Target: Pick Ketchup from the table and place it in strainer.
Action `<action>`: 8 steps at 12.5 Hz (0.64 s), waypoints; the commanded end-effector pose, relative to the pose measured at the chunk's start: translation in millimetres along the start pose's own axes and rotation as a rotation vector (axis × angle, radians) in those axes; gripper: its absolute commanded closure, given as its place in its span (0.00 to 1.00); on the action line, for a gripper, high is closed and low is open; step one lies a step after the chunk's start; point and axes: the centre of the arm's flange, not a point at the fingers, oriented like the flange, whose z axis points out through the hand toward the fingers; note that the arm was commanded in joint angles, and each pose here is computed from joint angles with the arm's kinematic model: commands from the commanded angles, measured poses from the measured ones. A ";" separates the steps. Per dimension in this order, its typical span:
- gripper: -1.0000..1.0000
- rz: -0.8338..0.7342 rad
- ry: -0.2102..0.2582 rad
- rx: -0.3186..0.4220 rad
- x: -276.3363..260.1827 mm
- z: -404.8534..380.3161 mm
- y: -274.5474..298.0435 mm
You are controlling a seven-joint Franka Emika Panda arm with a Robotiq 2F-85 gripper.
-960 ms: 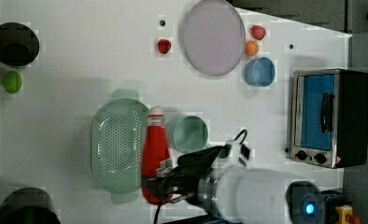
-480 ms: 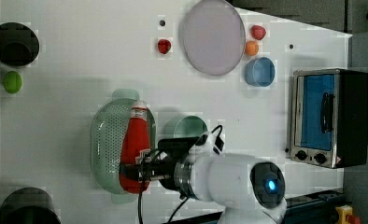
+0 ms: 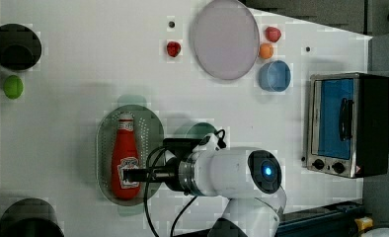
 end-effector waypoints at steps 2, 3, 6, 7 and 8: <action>0.00 0.120 0.184 0.050 27.5 -89.6 0.6; 0.00 0.140 0.222 0.047 34.4 -109.6 8.2; 0.00 0.253 0.307 -0.021 61.7 -172.7 58.0; 0.00 0.309 0.329 -0.052 70.9 -196.0 83.6; 0.00 0.366 0.349 -0.079 77.7 -220.8 109.7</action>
